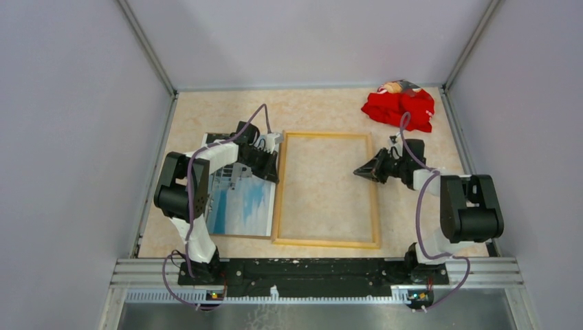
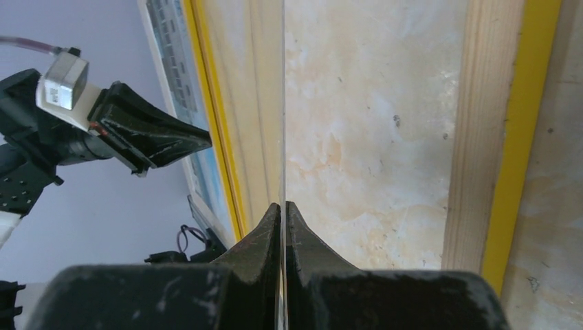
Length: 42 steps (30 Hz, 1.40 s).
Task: Put the photo into the frame
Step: Place the photo frame item in the photo frame.
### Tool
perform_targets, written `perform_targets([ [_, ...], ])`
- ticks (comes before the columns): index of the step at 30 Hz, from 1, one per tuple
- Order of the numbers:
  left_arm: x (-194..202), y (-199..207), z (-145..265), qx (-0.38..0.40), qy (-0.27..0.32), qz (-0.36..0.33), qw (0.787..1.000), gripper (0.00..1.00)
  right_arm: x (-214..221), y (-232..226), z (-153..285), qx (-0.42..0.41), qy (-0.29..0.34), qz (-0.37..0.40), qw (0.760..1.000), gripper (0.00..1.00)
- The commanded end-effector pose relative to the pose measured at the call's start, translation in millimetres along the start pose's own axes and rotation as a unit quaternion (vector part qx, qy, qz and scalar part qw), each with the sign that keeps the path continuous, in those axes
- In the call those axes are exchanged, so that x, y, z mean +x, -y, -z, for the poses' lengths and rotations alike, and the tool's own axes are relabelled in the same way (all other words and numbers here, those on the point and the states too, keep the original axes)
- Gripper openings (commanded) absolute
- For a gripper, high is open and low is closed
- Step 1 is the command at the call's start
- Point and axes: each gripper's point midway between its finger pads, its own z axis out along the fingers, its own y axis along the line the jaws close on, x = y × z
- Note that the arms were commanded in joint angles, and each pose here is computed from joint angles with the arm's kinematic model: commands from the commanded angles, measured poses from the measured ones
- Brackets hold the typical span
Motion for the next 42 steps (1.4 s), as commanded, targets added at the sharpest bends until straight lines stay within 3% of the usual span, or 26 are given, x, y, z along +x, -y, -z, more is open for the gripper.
perform_targets([
  [1,-0.2,-6.1,-6.7,-0.011,-0.005,-0.006,1.000,0.16,-21.0,-46.6,13.6,-0.077,0.057,0.074,0.993,0.00],
  [17,1.3,-4.1,-10.5,-0.009,-0.011,-0.007,1.000,0.11,-0.7,-82.7,20.4,-0.153,0.042,0.125,0.979,0.00],
  [24,3.4,-3.6,-11.2,-0.007,-0.012,-0.006,1.000,0.10,3.7,-93.7,25.9,-0.186,0.046,0.101,0.976,0.00],
  [42,0.4,-0.5,-10.7,-0.002,-0.010,-0.007,1.000,0.09,9.6,-88.8,26.7,-0.180,0.042,0.102,0.978,0.00],
])
